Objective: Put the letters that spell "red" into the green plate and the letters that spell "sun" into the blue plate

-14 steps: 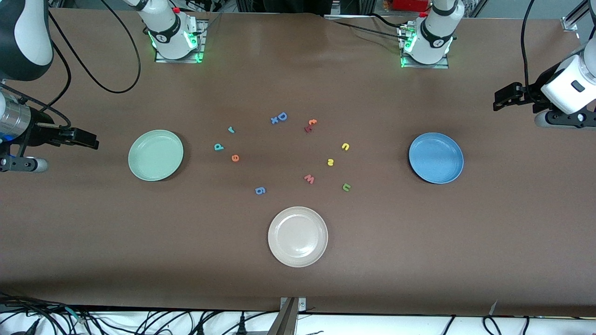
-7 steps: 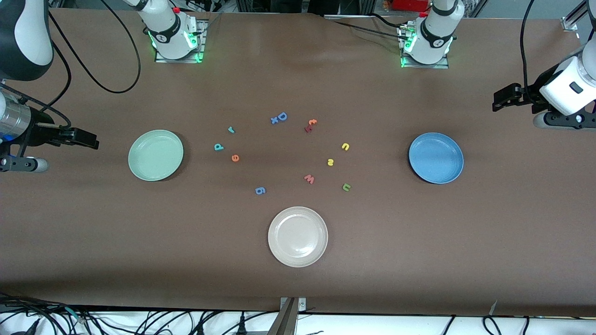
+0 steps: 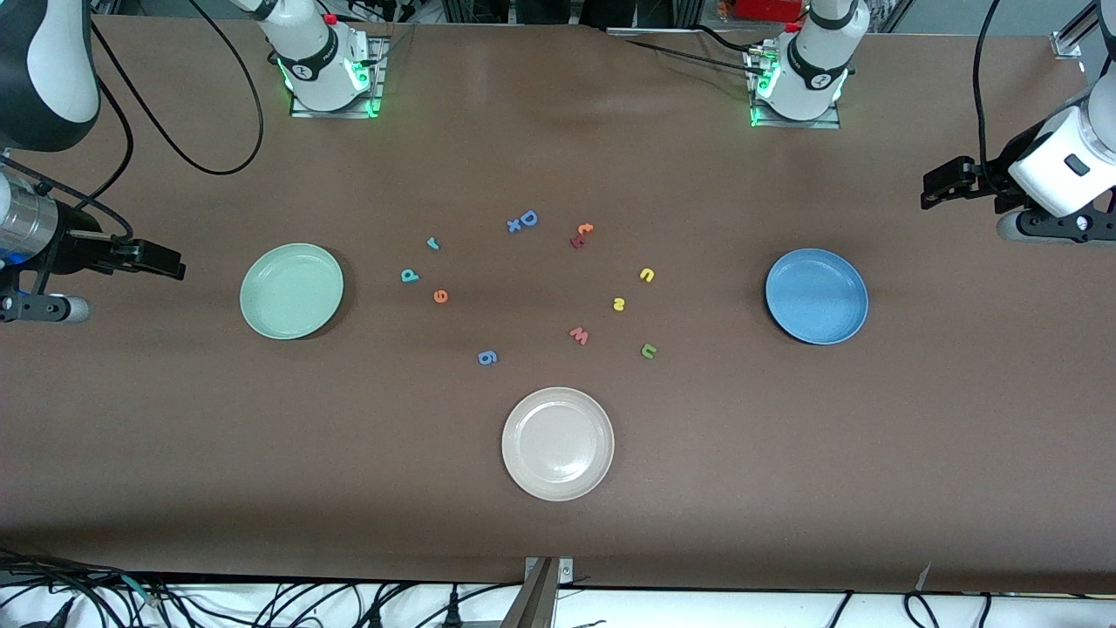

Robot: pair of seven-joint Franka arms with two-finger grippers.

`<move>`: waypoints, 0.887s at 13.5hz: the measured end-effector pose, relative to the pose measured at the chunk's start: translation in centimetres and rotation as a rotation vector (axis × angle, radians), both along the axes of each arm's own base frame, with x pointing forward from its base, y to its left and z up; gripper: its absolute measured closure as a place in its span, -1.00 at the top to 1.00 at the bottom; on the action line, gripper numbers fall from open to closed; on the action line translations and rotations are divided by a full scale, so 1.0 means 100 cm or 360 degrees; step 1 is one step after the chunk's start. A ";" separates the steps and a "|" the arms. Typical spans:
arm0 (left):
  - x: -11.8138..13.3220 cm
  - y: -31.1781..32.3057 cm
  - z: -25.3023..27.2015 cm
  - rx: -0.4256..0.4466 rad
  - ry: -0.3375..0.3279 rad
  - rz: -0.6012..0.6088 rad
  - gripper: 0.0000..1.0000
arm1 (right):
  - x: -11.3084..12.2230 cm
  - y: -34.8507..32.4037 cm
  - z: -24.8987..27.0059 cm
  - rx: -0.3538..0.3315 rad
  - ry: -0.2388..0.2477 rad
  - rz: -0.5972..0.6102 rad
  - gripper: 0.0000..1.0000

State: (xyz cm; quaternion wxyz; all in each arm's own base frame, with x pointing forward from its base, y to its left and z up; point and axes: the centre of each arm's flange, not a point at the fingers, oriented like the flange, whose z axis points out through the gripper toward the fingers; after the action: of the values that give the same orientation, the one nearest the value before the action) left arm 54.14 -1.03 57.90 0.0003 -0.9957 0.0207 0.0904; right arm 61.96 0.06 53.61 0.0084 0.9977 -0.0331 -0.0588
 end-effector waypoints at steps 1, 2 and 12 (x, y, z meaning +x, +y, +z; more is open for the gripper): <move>0.000 0.000 0.000 0.0000 0.0000 0.0000 1.00 | 0.000 0.000 0.000 0.0000 0.0001 0.0000 1.00; 0.000 0.000 0.000 0.0000 0.0000 -0.0001 1.00 | 0.000 0.000 0.000 0.0000 0.0001 0.0000 1.00; 0.000 -0.002 -0.001 0.0000 0.0002 -0.0006 1.00 | 0.000 -0.002 0.001 -0.0001 -0.0003 -0.0010 1.00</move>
State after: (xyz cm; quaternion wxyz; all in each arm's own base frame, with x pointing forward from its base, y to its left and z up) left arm 54.17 -1.28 57.84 0.0005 -0.9956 0.0226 0.0910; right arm 61.91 -0.16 53.74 0.0084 0.9976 -0.0363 -0.0578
